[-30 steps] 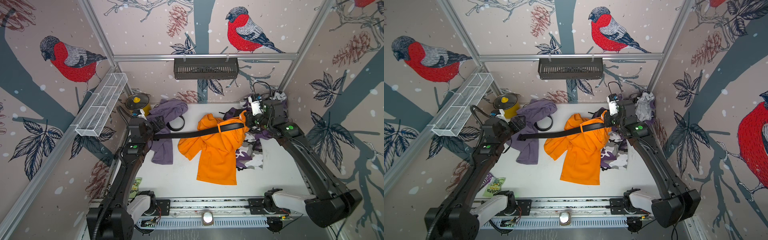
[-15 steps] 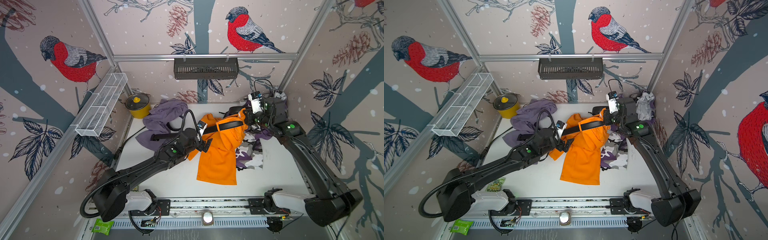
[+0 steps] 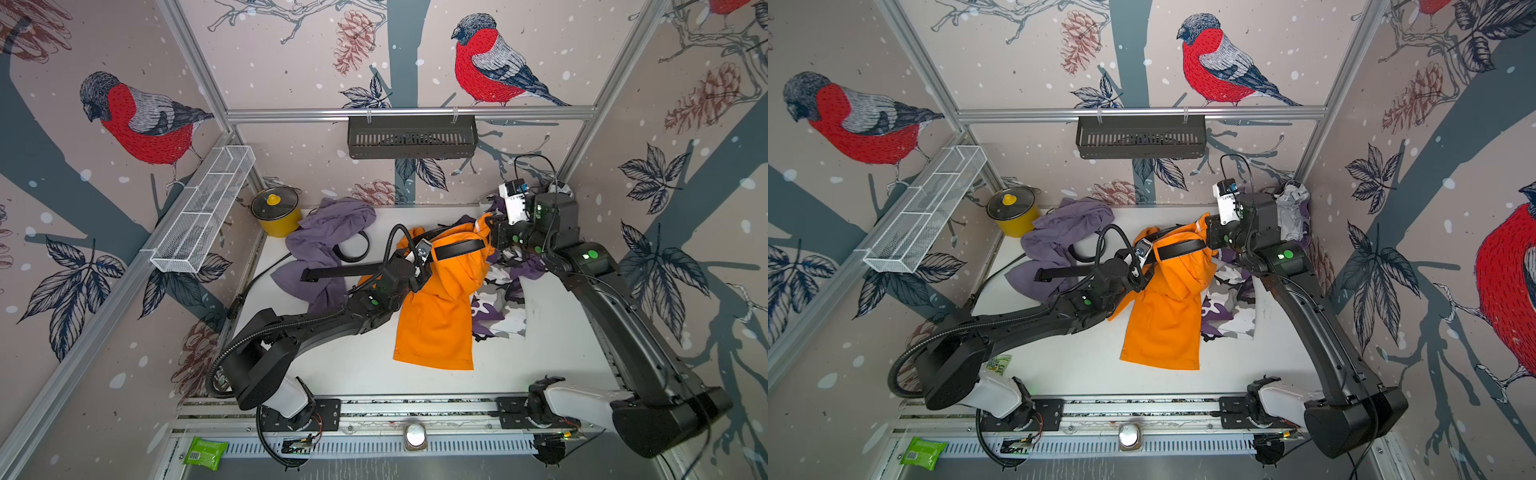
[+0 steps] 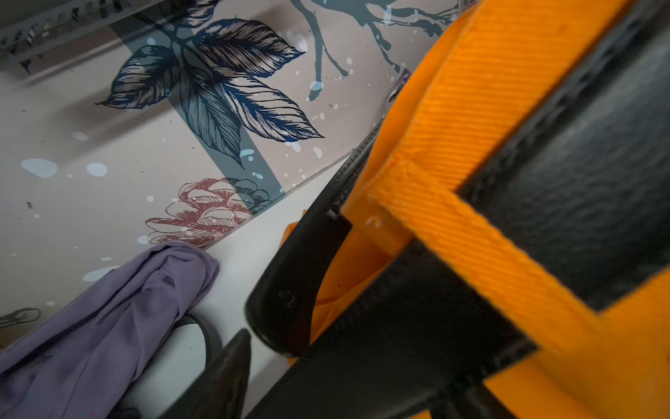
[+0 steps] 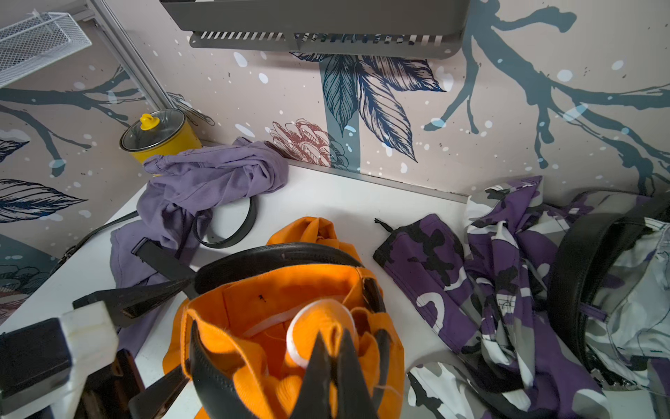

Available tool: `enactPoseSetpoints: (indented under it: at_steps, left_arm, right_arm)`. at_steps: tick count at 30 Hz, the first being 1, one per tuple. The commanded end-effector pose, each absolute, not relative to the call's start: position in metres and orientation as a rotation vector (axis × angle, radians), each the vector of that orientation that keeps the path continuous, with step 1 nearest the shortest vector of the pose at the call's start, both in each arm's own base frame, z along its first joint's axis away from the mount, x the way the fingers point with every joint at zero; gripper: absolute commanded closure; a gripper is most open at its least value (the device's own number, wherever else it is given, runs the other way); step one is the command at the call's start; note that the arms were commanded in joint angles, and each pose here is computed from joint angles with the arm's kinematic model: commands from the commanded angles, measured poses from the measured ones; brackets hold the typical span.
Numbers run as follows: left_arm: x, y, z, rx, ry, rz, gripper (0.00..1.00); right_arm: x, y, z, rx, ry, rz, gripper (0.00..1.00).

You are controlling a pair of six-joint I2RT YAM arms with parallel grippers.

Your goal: Remove the belt from the trousers

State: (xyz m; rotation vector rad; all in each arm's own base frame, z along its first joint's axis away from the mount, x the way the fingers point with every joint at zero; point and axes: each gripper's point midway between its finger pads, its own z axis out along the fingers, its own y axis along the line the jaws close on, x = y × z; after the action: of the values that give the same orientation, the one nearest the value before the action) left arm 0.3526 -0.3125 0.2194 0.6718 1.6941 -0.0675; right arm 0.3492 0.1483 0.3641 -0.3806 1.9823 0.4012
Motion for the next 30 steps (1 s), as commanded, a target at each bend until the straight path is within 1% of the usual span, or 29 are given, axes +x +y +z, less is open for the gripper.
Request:
enactPoseSetpoints:
  at_steps: [1,4,9,15,20,25,30]
  left_arm:
    - [0.362,-0.305,0.247,0.586,1.600,0.015,0.47]
    - [0.363,-0.295,0.255,0.534,1.595,0.045,0.72]
    - [0.355,-0.283,0.261,0.509,1.596,0.042,1.00]
    - [0.344,-0.268,0.271,0.504,1.583,0.042,1.00]
    - [0.347,-0.240,0.287,0.434,1.566,0.075,1.00]
    - [0.358,-0.171,0.310,0.197,1.566,-0.039,1.00]
    - [0.363,-0.109,0.318,0.037,1.563,-0.048,1.00]
  right_arm:
    - [0.352,0.148,0.386,-0.369,1.908,0.407,1.00]
    - [0.354,0.144,0.384,-0.357,1.916,0.392,1.00]
    - [0.359,0.136,0.382,-0.335,1.923,0.382,1.00]
    - [0.362,0.131,0.389,-0.327,1.903,0.376,1.00]
    - [0.367,0.118,0.390,-0.317,1.919,0.331,1.00]
    - [0.368,0.093,0.387,-0.267,1.941,0.260,1.00]
    - [0.365,0.074,0.384,-0.225,1.949,0.227,1.00]
